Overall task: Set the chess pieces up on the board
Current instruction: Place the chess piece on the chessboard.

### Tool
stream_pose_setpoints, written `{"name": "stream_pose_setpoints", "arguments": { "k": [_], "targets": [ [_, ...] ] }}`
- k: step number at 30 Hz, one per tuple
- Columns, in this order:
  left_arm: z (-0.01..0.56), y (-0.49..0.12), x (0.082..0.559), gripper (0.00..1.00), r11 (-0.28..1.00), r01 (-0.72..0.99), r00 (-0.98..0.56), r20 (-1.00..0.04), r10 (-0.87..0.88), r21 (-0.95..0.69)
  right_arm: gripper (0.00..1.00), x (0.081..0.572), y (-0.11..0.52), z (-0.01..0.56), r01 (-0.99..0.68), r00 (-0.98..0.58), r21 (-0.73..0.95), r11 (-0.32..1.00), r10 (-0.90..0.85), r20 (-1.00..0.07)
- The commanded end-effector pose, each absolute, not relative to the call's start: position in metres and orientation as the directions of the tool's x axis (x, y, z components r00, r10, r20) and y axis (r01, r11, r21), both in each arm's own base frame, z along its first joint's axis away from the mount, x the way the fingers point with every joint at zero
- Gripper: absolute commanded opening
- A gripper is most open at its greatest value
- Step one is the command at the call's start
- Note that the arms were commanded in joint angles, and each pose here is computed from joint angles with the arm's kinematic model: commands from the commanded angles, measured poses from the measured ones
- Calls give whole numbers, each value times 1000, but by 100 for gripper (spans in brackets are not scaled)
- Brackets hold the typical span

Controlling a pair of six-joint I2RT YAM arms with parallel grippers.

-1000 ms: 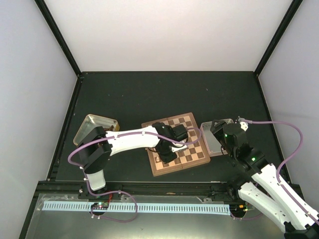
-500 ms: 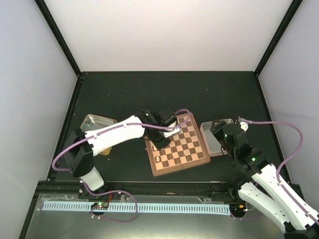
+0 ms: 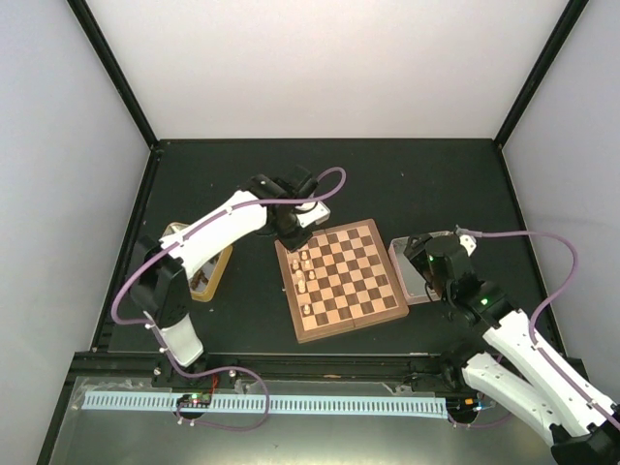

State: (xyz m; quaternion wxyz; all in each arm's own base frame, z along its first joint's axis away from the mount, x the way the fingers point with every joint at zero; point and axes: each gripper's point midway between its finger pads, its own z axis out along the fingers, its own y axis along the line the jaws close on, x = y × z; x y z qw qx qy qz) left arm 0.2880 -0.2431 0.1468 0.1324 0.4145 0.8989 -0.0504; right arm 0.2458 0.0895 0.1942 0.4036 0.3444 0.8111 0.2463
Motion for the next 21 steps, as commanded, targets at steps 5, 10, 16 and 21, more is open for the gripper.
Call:
{"name": "stream_pose_setpoints", "arguments": {
  "k": [5,10,16,21],
  "targets": [
    [128,-230,304,4,640,767,-622,-184,761,53,61,251,91,209,343,-425,683,645,755,-499],
    [115,-223,305,5,652,757,-640,-152,753,44,61,253,92,208,345,-429,684,643,756,-495],
    [102,-228,300,8,646,763,-641,-128,756,-4,61,254,95,205,345,-439,683,643,754,-489],
    [87,-222,295,8,648,762,-646,-81,759,-6,61,254,96,205,343,-443,684,644,753,-487]
  ]
}}
